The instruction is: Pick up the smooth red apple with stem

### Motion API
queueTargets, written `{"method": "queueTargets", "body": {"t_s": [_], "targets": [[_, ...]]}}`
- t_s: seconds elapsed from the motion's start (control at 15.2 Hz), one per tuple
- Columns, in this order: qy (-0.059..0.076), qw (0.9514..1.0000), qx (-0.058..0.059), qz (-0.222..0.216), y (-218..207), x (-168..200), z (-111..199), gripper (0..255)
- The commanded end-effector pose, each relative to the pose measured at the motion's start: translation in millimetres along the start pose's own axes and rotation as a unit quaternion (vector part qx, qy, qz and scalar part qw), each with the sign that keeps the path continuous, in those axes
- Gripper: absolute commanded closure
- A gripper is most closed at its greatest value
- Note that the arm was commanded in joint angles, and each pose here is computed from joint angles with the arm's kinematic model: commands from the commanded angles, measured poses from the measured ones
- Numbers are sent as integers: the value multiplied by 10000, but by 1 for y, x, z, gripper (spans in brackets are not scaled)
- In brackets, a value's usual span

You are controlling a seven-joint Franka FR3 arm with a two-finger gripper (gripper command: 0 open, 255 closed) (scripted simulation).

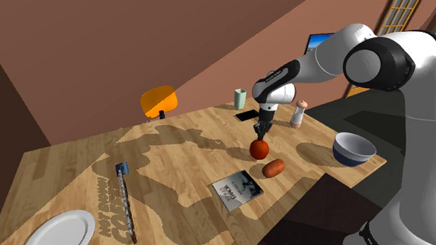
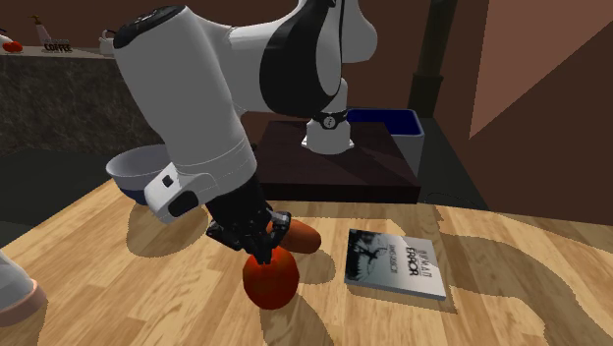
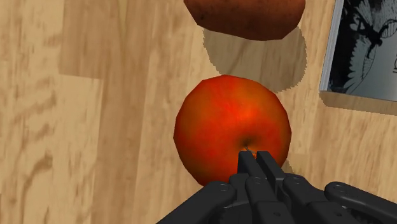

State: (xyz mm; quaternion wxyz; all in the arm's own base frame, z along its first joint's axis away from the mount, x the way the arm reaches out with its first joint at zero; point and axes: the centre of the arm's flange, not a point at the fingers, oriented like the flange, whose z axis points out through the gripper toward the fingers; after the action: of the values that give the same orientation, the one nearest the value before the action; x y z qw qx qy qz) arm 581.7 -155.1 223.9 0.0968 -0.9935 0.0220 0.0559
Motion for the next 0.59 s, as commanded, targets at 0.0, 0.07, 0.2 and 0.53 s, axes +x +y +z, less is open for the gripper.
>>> {"method": "queueTargets", "body": {"t_s": [0.0, 0.07, 0.2, 0.53], "targets": [[-3, 10000, 0, 1, 0, 0, 0, 255], [-3, 10000, 0, 1, 0, 0, 0, 255], [-3, 10000, 0, 1, -2, -1, -5, 255], [-3, 10000, 0, 1, -7, -4, -30, 255]]}}
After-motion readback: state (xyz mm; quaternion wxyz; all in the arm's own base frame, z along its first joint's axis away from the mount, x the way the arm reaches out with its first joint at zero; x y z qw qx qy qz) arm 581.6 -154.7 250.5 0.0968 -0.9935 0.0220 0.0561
